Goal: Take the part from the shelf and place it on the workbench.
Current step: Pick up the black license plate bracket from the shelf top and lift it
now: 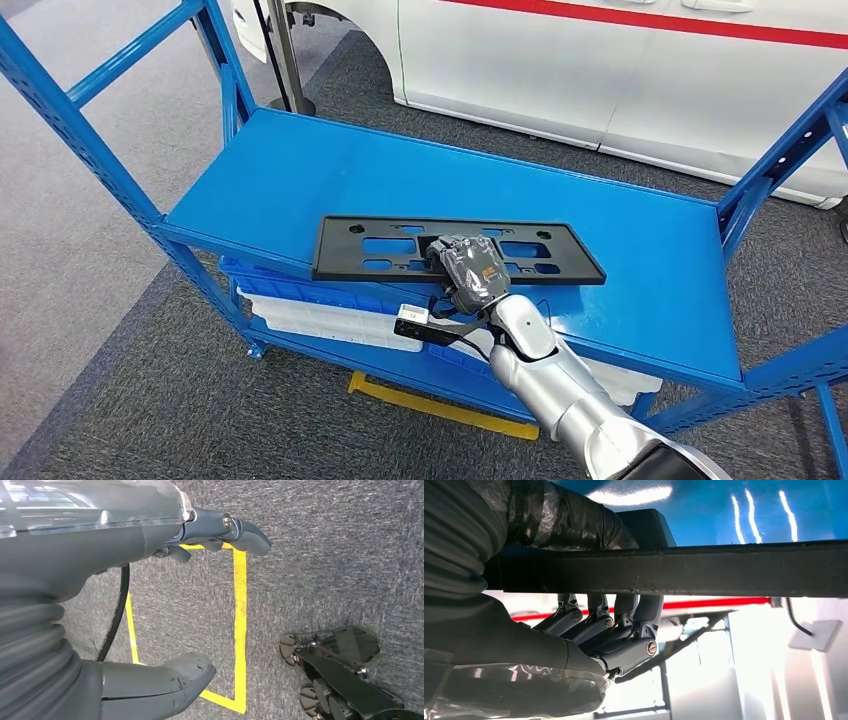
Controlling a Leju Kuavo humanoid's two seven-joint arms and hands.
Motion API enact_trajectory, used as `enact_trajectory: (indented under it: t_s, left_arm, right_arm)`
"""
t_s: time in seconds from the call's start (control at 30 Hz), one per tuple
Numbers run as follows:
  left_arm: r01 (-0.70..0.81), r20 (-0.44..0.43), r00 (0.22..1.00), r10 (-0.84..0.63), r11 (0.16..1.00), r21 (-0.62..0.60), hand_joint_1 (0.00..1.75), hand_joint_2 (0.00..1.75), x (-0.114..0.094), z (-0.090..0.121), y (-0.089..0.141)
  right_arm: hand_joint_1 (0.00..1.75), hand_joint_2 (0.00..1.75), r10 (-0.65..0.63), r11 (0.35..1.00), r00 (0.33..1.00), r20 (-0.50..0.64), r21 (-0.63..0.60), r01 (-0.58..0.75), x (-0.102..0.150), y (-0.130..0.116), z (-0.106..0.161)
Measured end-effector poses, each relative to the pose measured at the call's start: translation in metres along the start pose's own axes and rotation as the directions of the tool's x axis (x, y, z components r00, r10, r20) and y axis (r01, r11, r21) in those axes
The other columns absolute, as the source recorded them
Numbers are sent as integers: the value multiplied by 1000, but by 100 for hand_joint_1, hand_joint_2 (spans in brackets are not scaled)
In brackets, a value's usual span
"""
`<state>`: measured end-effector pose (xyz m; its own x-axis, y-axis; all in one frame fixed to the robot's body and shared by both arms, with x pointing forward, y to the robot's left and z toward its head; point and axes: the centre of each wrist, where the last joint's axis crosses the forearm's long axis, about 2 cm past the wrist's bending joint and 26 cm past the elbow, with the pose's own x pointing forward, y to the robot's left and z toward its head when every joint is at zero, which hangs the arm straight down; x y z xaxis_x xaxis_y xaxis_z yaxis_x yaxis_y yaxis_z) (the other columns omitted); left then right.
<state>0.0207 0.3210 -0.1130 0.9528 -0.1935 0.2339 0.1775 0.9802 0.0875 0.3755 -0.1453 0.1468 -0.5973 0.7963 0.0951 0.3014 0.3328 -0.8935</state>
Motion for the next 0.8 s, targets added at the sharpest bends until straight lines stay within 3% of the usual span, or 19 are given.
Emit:
enact_trajectory:
  t_s: [0.8]
  left_arm:
    - [4, 0, 1000, -4, 1000, -1, 0, 175, 3, 0, -1]
  right_arm:
    - [175, 175, -20, 995, 999, 31, -96, 23, -6, -7, 24]
